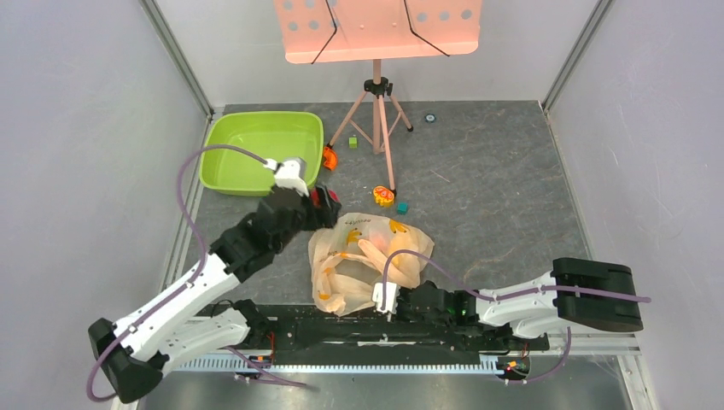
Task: Take the fake fruits out of the plastic bag
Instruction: Take out the fake fruit from the plastic bag, then place the fake fruit in the bin.
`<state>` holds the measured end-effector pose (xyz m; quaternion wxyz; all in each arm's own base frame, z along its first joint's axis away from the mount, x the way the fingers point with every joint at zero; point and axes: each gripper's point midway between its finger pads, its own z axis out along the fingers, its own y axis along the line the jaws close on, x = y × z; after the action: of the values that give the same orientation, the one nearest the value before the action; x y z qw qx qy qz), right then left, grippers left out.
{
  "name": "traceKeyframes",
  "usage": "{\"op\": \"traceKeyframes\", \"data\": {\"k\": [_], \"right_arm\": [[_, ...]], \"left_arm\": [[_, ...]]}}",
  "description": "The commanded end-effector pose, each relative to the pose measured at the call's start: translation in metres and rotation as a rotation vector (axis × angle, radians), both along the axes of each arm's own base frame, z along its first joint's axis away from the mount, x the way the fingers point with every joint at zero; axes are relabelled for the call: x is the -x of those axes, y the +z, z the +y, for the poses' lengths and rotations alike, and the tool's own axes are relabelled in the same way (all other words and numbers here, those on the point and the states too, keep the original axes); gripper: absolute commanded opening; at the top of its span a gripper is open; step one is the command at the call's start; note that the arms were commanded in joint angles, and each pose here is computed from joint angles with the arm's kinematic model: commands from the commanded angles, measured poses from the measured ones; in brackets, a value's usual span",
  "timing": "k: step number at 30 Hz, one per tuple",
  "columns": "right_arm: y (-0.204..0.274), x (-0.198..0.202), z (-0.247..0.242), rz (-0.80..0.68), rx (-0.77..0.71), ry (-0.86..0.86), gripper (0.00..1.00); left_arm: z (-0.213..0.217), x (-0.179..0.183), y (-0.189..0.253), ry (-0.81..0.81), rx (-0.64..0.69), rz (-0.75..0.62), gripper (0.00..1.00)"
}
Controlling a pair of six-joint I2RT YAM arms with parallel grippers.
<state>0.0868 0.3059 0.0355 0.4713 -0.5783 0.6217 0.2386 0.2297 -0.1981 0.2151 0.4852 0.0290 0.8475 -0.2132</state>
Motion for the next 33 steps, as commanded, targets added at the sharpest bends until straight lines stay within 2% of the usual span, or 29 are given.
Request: {"op": "traceKeyframes", "data": {"k": [1,7,12,16,22,33], "right_arm": [[0.023,-0.001,0.024,0.005,-0.071,0.015,0.00],[0.024,0.000,0.034,0.016,-0.048,0.030,0.00],[0.024,-0.001,0.036,0.021,-0.052,0.020,0.00],[0.023,0.000,0.038,0.025,-0.050,0.023,0.00],[0.020,0.000,0.037,0.035,-0.043,0.020,0.00],[0.015,-0.002,0.031,0.034,-0.029,0.000,0.00]], "left_arm": [[0.037,-0.048,0.035,0.145,-0.024,-0.077,0.53],[0.084,-0.115,0.032,0.357,-0.013,-0.040,0.53],[0.123,-0.163,-0.009,0.490,0.011,0.061,0.54],[0.128,-0.194,-0.043,0.513,0.022,0.129,0.55],[0.122,-0.232,-0.086,0.500,-0.029,0.207,0.56],[0.116,-0.261,-0.126,0.460,-0.121,0.318,0.59]]}}
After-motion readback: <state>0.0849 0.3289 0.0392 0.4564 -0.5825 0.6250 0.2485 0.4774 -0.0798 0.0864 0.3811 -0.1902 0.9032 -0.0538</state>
